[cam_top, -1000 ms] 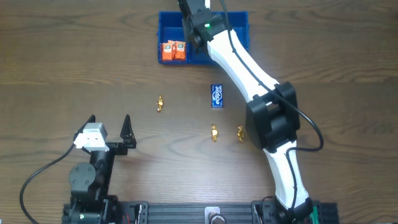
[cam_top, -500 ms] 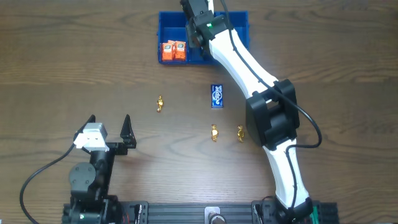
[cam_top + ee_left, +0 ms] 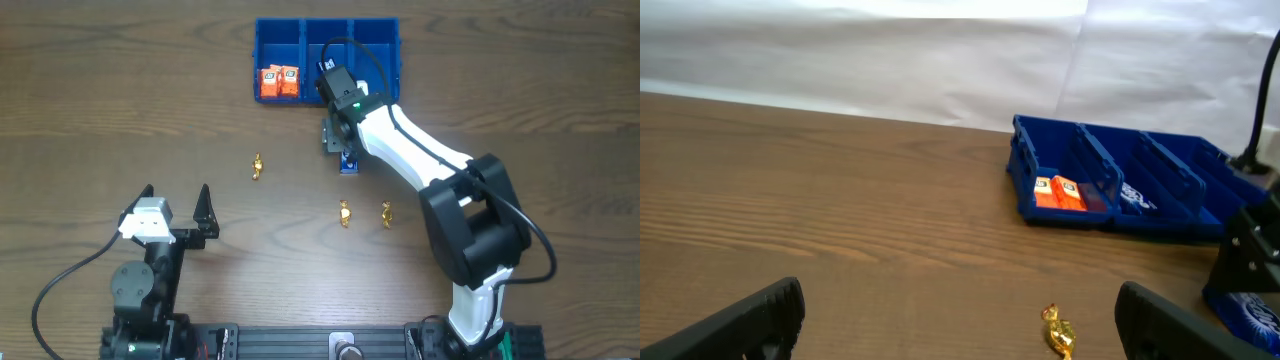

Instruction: Sort Candies Into Trays

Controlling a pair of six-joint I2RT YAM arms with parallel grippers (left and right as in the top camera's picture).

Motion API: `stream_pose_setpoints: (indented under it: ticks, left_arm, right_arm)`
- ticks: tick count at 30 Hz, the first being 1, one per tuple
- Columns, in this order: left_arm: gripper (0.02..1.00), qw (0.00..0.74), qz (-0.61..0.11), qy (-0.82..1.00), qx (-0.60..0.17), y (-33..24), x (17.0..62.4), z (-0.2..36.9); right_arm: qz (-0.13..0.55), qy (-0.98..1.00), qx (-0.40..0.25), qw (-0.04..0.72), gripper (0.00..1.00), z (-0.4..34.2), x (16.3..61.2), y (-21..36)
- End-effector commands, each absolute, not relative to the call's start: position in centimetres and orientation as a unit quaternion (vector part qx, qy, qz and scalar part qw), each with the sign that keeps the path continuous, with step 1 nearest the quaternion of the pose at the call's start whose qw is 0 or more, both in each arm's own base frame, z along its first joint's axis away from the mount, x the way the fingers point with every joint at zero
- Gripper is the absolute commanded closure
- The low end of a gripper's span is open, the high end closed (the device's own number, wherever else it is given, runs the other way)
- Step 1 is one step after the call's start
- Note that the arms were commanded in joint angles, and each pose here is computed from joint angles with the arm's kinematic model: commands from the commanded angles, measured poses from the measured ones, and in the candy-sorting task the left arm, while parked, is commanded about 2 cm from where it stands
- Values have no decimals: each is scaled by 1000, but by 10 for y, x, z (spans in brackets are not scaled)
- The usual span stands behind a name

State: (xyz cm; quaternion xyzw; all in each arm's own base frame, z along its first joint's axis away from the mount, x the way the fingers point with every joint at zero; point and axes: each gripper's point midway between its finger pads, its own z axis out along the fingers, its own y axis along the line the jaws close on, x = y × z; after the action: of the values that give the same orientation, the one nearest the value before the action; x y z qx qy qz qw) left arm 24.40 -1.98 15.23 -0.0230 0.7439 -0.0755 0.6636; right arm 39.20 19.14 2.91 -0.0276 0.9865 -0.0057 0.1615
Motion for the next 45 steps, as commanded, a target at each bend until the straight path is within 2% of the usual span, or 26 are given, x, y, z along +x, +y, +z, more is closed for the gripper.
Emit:
stream_pose_setpoints:
  ticks: [1, 7, 9, 11, 16, 19, 21, 23, 26, 29, 32, 34, 37, 41, 45]
  left_arm:
    - [20, 645, -71, 761, -19, -20, 243, 136]
    - [20, 645, -71, 761, -19, -20, 243, 136]
    - [20, 645, -71, 761, -19, -20, 243, 136]
    - [23, 645, -71, 761, -19, -20, 243, 136]
    - [20, 645, -71, 761, -19, -20, 243, 136]
    - [20, 645, -71, 761, -19, -20, 243, 136]
    - [20, 645, -71, 761, -19, -20, 243, 136]
    - [20, 645, -71, 761, -19, -20, 243, 136]
    - [23, 645, -71, 761, -19, -20, 243, 136]
    - [20, 645, -71, 761, -19, -20, 243, 136]
    - [20, 645, -71, 761, -19, -20, 243, 136]
    - [20, 645, -71, 761, -19, -20, 243, 136]
    - [20, 645, -71, 761, -19, -20, 243, 136]
    - [20, 645, -71, 761, -19, -20, 243, 136]
    - [20, 645, -71, 761, -19, -20, 243, 136]
  right_arm:
    - [4, 993, -16, 116, 242, 3, 373, 204]
    - [-9, 997, -4, 83, 270, -13, 351, 200]
    - [-12, 997, -3, 78, 343, -15, 349, 197]
    - [-13, 997, -3, 76, 472, -16, 347, 197]
    - [-12, 997, -3, 78, 667, -16, 348, 197]
    - [-9, 997, -1, 82, 720, -13, 350, 198]
    - [1, 995, -4, 104, 730, 5, 354, 203]
    - [3, 989, -8, 150, 744, 42, 366, 206]
    - [-4, 973, -21, 229, 744, 123, 399, 211]
    - [-21, 953, -38, 299, 739, 188, 444, 219]
    - [-13, 938, -57, 342, 715, 213, 491, 236]
    - [-12, 932, -54, 357, 715, 211, 517, 239]
    - [-3, 931, -43, 362, 717, 179, 551, 240]
    - [-8, 940, -31, 341, 702, 140, 561, 236]
    - [-8, 945, -23, 327, 691, 120, 563, 235]
